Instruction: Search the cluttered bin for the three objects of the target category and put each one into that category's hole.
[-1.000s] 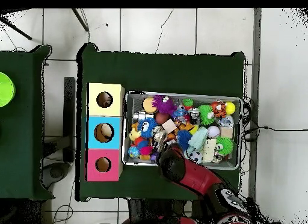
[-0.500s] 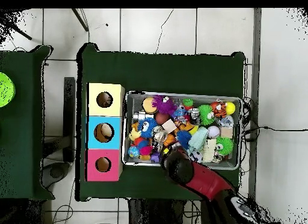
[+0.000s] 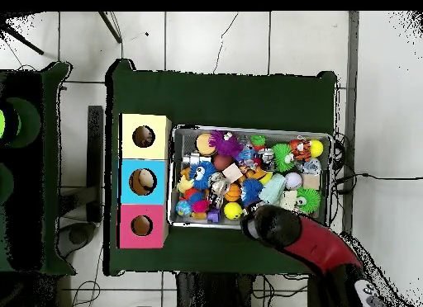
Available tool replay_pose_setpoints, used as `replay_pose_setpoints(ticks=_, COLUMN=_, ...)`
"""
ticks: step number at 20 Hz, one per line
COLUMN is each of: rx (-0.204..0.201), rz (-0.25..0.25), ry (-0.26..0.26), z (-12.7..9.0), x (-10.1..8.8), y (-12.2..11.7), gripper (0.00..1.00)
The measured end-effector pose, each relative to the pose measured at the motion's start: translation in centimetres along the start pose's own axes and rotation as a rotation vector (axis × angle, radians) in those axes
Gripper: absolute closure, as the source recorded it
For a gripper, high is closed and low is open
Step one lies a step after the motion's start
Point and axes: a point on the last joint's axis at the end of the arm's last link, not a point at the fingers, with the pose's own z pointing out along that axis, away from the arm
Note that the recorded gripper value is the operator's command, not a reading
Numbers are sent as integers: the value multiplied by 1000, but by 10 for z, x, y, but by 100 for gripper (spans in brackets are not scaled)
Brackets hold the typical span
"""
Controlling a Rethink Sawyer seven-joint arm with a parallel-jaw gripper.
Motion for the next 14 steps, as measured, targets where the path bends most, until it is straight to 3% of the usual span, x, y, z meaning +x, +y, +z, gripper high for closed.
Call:
replay_pose_setpoints(ticks=7, rx=-16, rz=-29, ry=-73, z=-13, x=-40, y=4, gripper=100)
replay_pose_setpoints(ticks=9, rx=-25, rz=-41, ry=-91, z=-15, x=-41, y=11, gripper=100)
replay_pose_setpoints(ticks=14, rx=-53, rz=-87, ry=-122, z=-15, x=-18, y=36, gripper=100)
